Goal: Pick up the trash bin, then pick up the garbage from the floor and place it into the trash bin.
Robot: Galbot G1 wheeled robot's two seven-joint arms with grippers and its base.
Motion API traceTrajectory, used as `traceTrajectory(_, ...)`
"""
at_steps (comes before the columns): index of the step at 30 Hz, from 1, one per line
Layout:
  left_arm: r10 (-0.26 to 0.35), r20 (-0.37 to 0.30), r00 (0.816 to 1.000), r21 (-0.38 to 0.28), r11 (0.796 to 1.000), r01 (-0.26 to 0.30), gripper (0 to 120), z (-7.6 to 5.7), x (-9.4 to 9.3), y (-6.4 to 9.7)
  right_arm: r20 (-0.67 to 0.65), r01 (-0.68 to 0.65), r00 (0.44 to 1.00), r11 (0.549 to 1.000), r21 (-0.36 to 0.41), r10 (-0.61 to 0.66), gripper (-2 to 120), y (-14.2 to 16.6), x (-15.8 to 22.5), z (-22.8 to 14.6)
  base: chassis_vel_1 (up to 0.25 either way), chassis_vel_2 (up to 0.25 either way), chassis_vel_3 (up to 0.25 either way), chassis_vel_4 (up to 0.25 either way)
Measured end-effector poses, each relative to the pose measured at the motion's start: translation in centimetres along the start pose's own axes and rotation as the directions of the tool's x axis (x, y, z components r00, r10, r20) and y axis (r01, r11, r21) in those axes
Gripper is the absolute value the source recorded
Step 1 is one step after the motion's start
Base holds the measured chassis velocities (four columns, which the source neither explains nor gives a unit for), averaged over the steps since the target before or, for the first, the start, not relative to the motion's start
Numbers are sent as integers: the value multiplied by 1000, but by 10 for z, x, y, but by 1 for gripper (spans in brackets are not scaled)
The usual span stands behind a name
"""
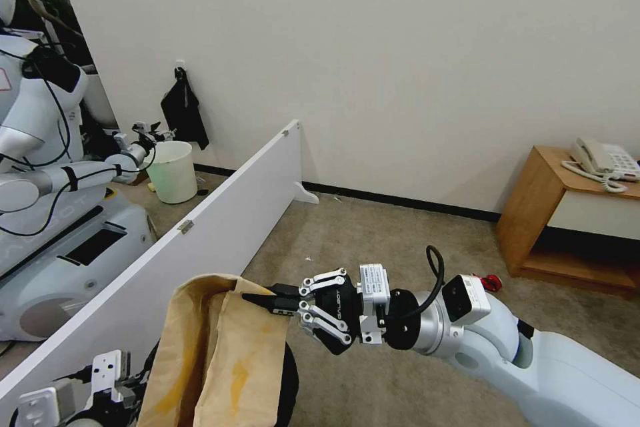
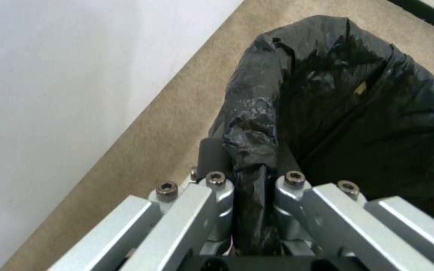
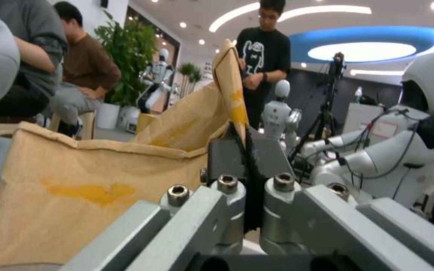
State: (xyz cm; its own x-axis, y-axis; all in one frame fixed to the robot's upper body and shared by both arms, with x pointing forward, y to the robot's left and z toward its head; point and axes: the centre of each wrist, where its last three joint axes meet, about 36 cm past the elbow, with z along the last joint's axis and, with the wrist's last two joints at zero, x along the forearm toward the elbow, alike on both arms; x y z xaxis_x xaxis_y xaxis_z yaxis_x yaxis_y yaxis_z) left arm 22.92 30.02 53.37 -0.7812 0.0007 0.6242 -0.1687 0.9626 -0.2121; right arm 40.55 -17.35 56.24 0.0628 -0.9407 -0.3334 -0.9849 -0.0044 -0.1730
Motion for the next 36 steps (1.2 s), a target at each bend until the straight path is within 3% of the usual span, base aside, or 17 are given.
traceTrajectory(16,23,-16,1000,36,999,-22,4,0,0,0,19,6,1000,1000,14,-6,0,-12,-8,1,0,0,0,0)
traceTrajectory(22,55,-42,998,98,994,-51,4,-2,0,0,14,4,1000,999,35,-5,0,-17,-4,-4,0,0,0,0)
traceTrajectory(36,65,-45,997,121,991,-59,4,-5,-1,-1,9,-5,1000,998,61,4,0,-23,4,-8,0,0,0,0)
